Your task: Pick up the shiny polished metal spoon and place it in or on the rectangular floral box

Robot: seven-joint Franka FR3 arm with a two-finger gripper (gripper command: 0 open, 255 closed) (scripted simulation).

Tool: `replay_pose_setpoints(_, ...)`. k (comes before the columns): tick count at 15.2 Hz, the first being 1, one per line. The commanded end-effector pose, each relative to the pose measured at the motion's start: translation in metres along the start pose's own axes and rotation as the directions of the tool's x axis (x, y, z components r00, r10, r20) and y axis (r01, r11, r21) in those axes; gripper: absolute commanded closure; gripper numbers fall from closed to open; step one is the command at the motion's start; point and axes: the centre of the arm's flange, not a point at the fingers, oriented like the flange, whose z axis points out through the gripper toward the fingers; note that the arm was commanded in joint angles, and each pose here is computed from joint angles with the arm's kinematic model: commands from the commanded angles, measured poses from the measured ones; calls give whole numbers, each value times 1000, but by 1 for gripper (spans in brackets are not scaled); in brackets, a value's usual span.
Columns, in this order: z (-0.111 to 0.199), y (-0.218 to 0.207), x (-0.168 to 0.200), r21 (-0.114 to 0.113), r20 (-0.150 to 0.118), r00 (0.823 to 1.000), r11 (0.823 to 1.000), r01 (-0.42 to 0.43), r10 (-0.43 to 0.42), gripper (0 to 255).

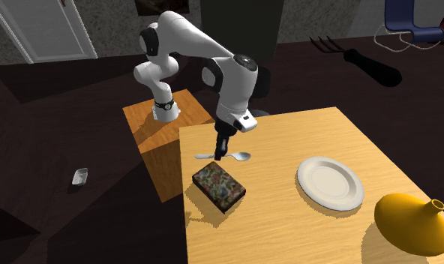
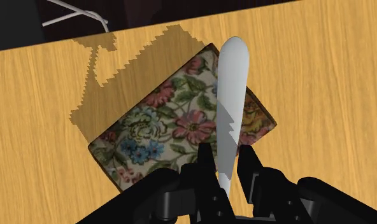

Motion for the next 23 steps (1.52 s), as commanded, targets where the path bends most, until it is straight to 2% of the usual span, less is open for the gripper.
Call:
replay_pose_setpoints(1, 3, 25, -8, 0, 0, 1000, 1000, 1, -1, 255)
replay_pose_setpoints(3, 6, 54, -16, 0, 0, 1000, 1000, 1, -1, 255)
replay_pose_setpoints(18, 83, 44, 1, 0, 0, 1000, 1000, 1, -1, 255)
replay_pose_setpoints(23, 87, 44, 2, 0, 0, 1000, 1000, 1, -1, 255)
